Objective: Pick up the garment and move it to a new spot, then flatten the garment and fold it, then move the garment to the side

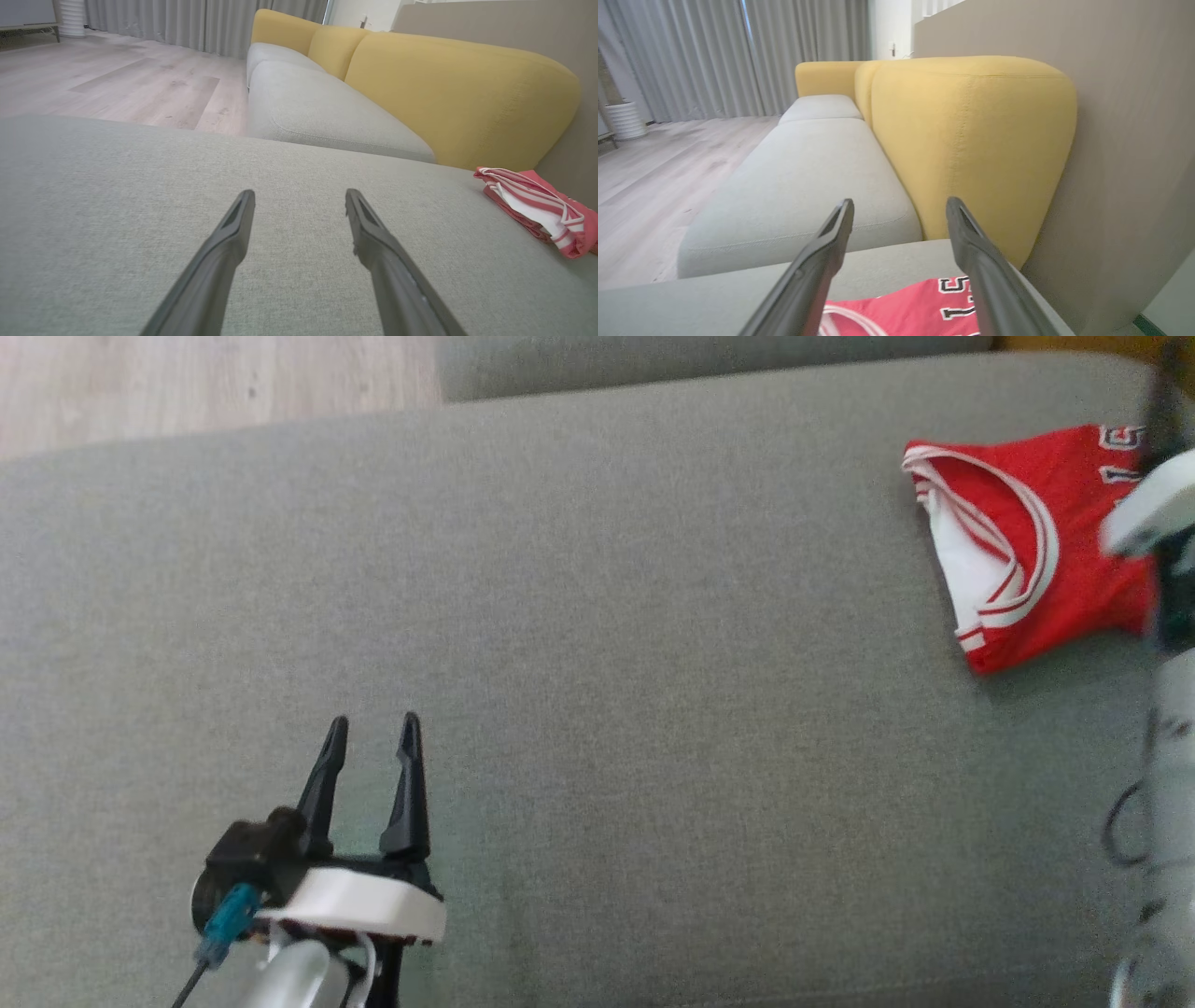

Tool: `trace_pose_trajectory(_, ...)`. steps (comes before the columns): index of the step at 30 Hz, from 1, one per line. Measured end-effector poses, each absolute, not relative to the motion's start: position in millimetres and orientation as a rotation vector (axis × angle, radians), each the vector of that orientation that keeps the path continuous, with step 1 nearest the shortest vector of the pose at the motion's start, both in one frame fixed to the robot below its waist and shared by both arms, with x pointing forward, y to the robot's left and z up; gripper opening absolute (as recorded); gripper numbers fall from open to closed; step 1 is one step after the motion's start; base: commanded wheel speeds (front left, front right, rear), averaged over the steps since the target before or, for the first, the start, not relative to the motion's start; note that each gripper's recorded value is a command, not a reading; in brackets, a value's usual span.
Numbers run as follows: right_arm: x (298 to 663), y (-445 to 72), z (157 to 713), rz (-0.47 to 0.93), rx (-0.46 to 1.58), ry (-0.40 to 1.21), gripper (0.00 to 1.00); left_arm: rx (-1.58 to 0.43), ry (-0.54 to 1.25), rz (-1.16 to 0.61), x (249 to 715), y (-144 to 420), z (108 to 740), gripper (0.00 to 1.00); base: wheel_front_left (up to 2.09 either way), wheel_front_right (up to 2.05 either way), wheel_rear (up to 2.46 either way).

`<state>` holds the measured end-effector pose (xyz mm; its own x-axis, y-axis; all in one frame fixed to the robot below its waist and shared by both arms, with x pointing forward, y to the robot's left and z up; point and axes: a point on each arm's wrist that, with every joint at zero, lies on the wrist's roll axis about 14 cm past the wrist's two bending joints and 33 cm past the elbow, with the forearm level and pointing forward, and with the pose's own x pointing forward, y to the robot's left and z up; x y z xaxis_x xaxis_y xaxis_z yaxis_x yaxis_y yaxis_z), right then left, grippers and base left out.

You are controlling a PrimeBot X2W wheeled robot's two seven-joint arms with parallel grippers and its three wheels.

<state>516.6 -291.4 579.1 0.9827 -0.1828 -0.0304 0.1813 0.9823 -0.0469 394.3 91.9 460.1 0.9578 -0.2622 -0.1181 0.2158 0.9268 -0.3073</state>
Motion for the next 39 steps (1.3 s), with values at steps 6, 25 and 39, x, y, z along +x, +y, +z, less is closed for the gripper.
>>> trace_pose_trajectory(6, 485, -234, 563, -0.042, -0.037, 0.022, 1.00, -0.313, 0.113, -0.175, 382, 112, 475, 1.00, 0.00, 0.00, 0.00)
trace_pose_trajectory(25, 381, -136, 498, 0.185, 0.084, 0.016, 1.00, -0.313, 0.127, 0.044, 330, 177, 459, 1.00, 0.00, 0.00, 0.00)
trace_pose_trajectory(39, 348, -138, 472, 0.171, 0.155, 0.075, 1.00, -0.307, 0.167, -0.027, 320, 157, 447, 1.00, 0.00, 0.00, 0.00)
